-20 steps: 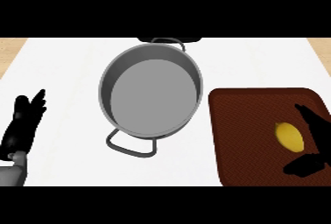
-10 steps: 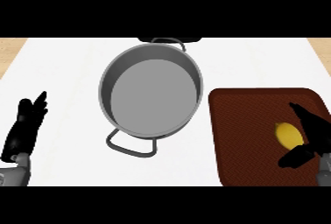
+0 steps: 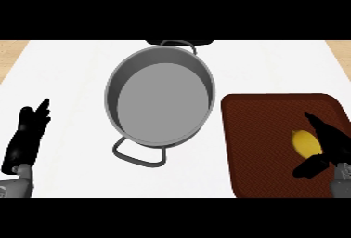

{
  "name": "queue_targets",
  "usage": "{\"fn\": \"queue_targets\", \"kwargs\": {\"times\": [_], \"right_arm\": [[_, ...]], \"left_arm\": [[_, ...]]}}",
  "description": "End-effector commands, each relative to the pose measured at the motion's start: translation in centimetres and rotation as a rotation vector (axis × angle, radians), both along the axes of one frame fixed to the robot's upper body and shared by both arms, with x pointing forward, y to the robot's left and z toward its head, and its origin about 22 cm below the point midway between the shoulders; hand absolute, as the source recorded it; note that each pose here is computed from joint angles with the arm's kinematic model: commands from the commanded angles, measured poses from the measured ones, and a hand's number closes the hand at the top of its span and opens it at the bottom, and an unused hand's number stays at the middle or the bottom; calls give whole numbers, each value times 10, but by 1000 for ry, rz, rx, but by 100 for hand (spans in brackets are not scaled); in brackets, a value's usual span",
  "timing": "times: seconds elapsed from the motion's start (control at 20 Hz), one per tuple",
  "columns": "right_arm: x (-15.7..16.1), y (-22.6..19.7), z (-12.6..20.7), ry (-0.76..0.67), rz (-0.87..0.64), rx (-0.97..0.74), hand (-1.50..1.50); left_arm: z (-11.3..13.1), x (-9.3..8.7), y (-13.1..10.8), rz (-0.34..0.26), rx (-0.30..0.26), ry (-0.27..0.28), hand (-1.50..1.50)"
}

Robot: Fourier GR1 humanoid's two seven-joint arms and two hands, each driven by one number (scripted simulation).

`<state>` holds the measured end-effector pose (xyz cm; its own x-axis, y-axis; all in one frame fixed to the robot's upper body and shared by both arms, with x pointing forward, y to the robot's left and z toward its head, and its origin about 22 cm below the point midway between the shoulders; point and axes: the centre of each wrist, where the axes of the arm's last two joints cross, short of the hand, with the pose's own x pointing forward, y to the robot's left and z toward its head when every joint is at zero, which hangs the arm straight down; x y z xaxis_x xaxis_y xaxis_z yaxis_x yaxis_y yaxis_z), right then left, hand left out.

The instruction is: Pick the lemon from the tray and place it in the pot

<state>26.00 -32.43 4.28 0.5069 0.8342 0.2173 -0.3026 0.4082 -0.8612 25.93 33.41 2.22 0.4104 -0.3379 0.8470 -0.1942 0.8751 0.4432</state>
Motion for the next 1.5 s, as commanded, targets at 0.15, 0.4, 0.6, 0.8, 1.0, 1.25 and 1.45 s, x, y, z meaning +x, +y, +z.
{"fn": "queue_targets", "kwargs": {"times": [0.15, 0.4, 0.6, 0.8, 1.0, 1.25, 1.45], "right_arm": [[-5, 7, -21, 14, -8, 8, -150], [8, -9, -21, -27, 31, 49, 150], [2, -8, -22, -115, 85, -62, 150], [15, 0, -7, -123, 106, -143, 150], [15, -3, -1, -227, 97, -163, 150], [8, 31, -10, -150, 301, -145, 150], [-12, 38, 30, -229, 316, -213, 150]], "left_arm": [[10, -2, -17, -14, -4, 6, 0], [2, -3, 4, -6, 15, 6, 0], [0, 13, -2, -12, 11, -21, 0], [13, 0, 4, -5, -8, 1, 0], [9, 5, -1, -2, 5, 1, 0], [0, -2, 2, -3, 2, -6, 0], [5, 4, 12, 17, 13, 10, 0]]}}
